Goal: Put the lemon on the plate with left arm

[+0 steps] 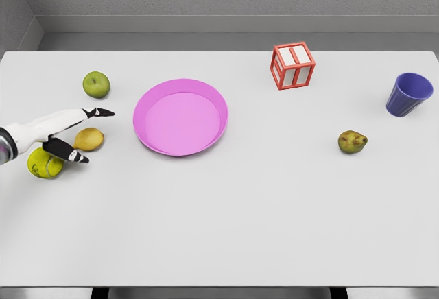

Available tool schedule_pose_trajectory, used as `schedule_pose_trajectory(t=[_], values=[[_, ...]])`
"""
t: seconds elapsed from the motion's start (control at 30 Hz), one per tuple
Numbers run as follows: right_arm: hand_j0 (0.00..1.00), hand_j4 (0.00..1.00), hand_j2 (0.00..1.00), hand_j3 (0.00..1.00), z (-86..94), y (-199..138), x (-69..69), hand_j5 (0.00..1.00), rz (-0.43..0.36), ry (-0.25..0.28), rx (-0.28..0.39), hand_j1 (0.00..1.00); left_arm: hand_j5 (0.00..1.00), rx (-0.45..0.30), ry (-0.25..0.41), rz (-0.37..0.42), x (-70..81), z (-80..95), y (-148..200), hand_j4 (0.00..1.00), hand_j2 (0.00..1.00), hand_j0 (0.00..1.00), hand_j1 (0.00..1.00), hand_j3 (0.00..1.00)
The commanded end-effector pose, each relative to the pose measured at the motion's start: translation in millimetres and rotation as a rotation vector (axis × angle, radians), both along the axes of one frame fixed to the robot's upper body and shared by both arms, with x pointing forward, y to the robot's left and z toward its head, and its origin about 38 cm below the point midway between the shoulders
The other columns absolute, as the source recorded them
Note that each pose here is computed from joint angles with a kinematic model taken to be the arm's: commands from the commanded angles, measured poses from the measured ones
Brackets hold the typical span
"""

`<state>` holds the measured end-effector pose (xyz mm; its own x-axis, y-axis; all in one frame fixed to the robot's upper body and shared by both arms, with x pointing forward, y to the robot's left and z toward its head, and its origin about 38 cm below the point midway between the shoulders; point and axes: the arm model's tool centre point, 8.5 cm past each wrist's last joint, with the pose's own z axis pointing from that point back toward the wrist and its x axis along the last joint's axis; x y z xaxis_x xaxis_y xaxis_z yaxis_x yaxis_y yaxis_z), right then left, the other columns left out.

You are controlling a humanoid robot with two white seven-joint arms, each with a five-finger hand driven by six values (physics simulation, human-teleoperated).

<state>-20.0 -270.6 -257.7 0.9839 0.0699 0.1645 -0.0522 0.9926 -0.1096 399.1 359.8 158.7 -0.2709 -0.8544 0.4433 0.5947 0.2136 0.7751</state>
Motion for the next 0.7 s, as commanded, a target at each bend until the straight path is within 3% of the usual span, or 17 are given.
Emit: schedule_pose_trajectory(t=[0.0, 0.67], values=[[1.0, 1.0, 1.0, 1.0, 0.0, -0.1, 0.1, 1.0, -0.001, 0.0, -0.001, 1.0, 0.95, -0.001, 0.005, 0.007, 0.8, -3.1, 0.9, 0.95, 0.95, 0.95, 0.95, 0.95], [1.0, 1.0, 1.0, 1.0, 0.0, -0.1, 0.1, 1.0, -0.001, 0.0, -0.001, 1.0, 0.91, 0.009, 0.014, 0.022, 3.4, -12.1, 1.4, 0.91, 0.91, 0.91, 0.91, 0.91]])
